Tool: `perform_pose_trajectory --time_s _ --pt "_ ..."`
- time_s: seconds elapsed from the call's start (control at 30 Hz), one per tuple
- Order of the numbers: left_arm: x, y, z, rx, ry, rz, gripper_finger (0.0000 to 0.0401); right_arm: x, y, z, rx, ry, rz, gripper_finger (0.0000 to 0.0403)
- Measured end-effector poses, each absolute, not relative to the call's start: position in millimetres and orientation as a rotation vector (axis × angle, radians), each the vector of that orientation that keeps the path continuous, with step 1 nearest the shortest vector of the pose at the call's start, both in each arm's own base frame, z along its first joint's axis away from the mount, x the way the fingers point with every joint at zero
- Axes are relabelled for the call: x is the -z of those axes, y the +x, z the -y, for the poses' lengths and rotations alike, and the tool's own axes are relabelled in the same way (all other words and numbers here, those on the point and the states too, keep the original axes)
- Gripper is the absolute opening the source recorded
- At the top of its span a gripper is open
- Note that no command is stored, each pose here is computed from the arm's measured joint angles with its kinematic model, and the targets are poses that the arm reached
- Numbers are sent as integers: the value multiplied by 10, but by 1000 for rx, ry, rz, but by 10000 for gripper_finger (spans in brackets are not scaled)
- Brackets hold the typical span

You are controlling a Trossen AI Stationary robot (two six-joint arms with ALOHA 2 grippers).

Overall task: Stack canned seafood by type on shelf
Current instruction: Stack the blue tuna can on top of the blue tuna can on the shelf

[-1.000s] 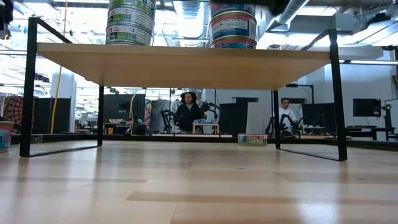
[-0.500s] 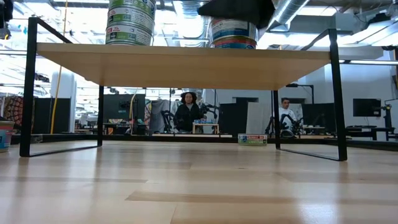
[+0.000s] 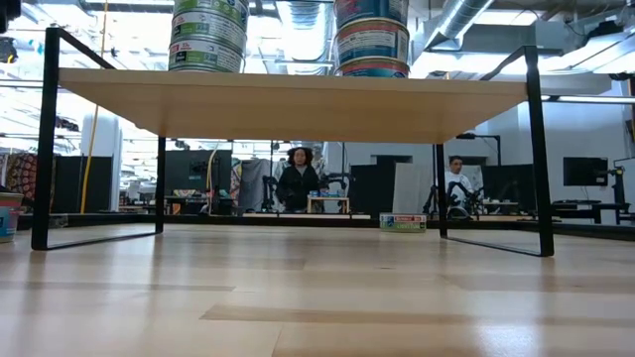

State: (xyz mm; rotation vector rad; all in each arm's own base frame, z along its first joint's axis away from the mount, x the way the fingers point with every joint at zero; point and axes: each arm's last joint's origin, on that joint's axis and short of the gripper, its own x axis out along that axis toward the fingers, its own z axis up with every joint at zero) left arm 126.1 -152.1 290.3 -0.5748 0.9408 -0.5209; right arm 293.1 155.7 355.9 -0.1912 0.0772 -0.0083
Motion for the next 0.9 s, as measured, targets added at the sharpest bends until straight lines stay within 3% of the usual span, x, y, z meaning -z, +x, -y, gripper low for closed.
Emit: perform_pose_trajectory --time_s 0.17,0.33,0.63,0.9 --pt "-2599 1173 1595 268 -671 -1316 210 -3539 2914 -1567 6 -123 -100 327" --pt "-2452 1129 1762 210 -688 -1463 210 -3525 2866 -1655 28 -118 -103 327" --pt "-2328 992 1531 -54 -415 -1496 210 -3510 2880 -1697 63 -152 -87 327" --pt "-2428 898 1281 -164 -295 -1354 210 -3454 2937 -1688 75 -148 -101 327"
